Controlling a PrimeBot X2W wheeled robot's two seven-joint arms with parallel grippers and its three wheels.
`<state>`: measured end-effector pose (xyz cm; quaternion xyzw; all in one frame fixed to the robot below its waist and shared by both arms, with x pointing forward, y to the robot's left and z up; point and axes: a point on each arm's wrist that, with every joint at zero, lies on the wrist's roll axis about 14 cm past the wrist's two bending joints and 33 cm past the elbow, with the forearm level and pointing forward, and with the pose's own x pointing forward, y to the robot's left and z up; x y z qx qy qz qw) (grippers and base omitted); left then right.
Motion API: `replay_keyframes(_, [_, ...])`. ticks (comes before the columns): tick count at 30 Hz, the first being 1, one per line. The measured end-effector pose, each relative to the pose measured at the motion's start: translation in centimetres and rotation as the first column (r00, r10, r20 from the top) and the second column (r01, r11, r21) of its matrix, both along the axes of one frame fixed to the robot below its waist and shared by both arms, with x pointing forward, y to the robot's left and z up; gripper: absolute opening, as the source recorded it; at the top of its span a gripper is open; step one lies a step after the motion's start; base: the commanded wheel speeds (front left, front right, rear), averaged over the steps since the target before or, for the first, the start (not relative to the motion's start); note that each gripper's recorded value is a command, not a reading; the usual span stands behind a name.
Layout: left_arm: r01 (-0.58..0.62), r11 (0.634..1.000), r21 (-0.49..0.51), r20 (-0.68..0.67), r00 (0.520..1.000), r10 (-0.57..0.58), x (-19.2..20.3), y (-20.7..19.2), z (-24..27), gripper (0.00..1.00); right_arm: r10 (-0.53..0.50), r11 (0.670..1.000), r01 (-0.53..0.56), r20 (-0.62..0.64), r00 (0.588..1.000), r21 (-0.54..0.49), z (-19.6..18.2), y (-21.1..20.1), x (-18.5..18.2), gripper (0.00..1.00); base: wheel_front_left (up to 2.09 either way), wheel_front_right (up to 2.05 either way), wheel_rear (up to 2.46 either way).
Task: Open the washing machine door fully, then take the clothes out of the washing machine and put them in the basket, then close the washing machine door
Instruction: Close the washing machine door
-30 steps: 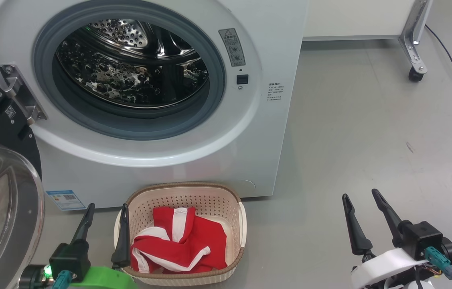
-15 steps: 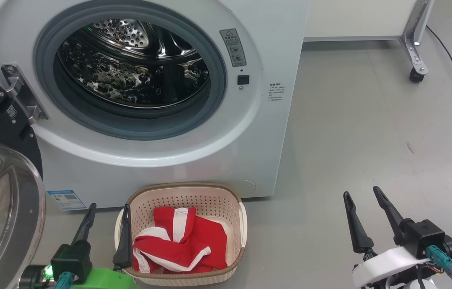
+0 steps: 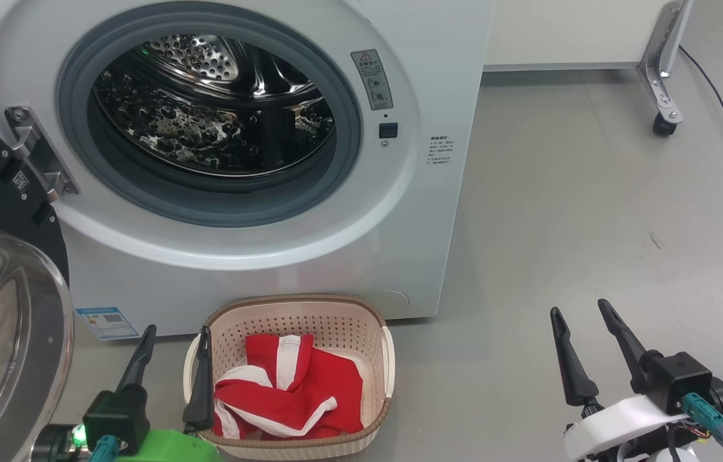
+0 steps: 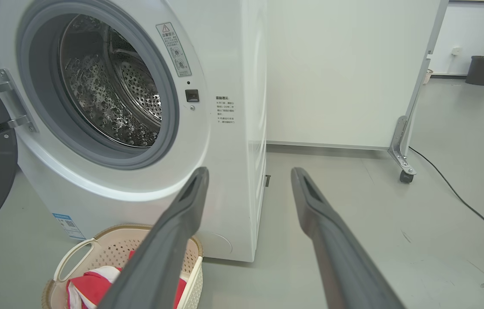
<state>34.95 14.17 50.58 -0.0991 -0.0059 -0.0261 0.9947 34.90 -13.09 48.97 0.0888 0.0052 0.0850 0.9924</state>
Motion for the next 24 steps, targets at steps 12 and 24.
replay_keyframes(12, [0.008, 1.0, 0.001, -0.01, 1.0, -0.008, -0.1, -0.21, -0.02, 1.0, -0.008, 1.0, 0.008, -0.008, 1.0, -0.006, -0.14, -0.3, -0.06, 1.0, -0.6, 0.6, 0.0])
replay_keyframes(24, [0.012, 1.0, 0.007, -0.021, 1.0, -0.012, 0.01, -0.25, -0.09, 1.0, -0.006, 1.0, 0.006, -0.019, 1.0, -0.009, -0.37, -0.32, 0.15, 1.0, -1.06, 1.06, 0.0])
